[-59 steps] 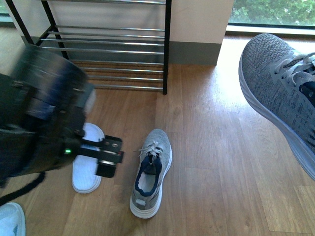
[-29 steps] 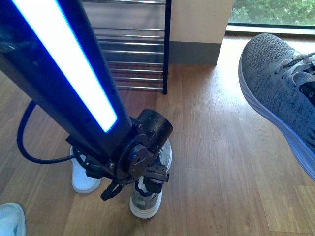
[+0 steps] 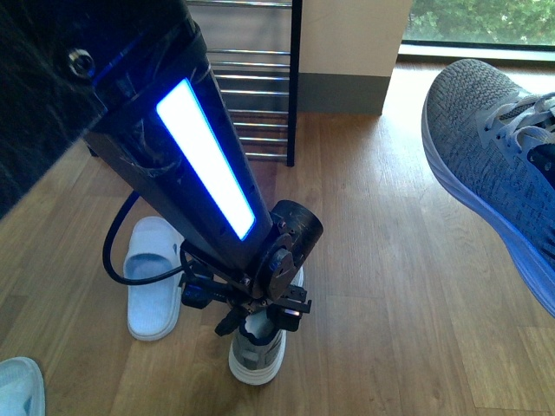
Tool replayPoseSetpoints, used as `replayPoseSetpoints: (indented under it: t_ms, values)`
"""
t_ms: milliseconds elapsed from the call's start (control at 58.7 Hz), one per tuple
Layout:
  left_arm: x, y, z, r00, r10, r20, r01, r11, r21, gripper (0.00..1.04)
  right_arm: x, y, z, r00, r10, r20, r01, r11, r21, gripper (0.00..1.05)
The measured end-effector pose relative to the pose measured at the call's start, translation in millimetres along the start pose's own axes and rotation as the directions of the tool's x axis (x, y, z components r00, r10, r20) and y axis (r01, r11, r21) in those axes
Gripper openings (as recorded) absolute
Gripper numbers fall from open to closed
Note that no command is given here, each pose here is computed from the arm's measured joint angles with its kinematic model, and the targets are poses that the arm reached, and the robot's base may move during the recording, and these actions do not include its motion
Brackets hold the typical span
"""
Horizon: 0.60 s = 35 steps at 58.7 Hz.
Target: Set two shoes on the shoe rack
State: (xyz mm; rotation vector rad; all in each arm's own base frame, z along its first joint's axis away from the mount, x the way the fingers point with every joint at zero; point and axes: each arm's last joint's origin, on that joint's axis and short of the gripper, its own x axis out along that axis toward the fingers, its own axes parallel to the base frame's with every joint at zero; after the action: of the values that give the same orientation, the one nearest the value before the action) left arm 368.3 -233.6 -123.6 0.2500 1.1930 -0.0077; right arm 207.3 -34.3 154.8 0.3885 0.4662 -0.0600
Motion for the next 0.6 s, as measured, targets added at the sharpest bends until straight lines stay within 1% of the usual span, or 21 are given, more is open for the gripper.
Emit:
replayPoseSetpoints:
  t_ms: [34,136,255,272,358,375,409,426,494,545,596]
  values:
    - [2.4,-0.9,-0.8,1.0,0.002,-0.005,-0.002,1.0,0.0,0.92,0.0,0.0,0.0,1.0,0.0,0.0,0.0,1.0,0.0,0.01]
    - [6.3,-3.8,-3.0,1.0,0.006,-0.012,-0.006,1.0,-0.004,0.76,0.0,0.0,0.0,1.0,0.0,0.0,0.0,1.0,0.0,0.01]
    - [7.2,-6.7,-5.3,1.0,0.013,-0.012,-0.013,1.0,-0.008,0.6,0.0,0.0,0.0,1.0,0.0,0.0,0.0,1.0,0.0,0.01]
    - [7.0,-7.6,-5.7,1.0,0.011,-0.012,-0.011,1.0,-0.008,0.54,0.0,0.0,0.0,1.0,0.0,0.0,0.0,1.0,0.0,0.01]
    - [6.5,-9.3,-6.4,1.0,0.001,-0.013,-0.002,1.0,-0.014,0.36,0.0,0.0,0.0,1.0,0.0,0.0,0.0,1.0,0.0,0.01]
    - [6.8,-9.2,-7.2,1.0,-0.001,-0.012,0.001,1.0,-0.018,0.31,0.0,0.0,0.0,1.0,0.0,0.0,0.0,1.0,0.0,0.01]
    - [7.1,-8.5,-8.9,1.0,0.0,-0.012,-0.001,1.0,-0.024,0.24,0.0,0.0,0.0,1.0,0.0,0.0,0.0,1.0,0.0,0.01]
    - [7.2,-8.3,-9.5,1.0,0.001,-0.013,-0.001,1.0,-0.024,0.22,0.0,0.0,0.0,1.0,0.0,0.0,0.0,1.0,0.0,0.01]
    - [5.6,-5.2,-15.1,1.0,0.005,-0.018,-0.006,0.999,-0.039,0.08,0.0,0.0,0.0,1.0,0.0,0.0,0.0,1.0,0.0,0.01]
    - [3.0,-3.7,-16.5,1.0,0.004,-0.017,-0.005,0.999,-0.054,0.01,0.0,0.0,0.0,1.0,0.0,0.0,0.0,1.0,0.0,0.01]
    - [-1.0,-1.6,-17.7,1.0,-0.004,-0.015,0.003,0.998,-0.07,0.02,0.0,0.0,0.0,1.0,0.0,0.0,0.0,1.0,0.0,0.01]
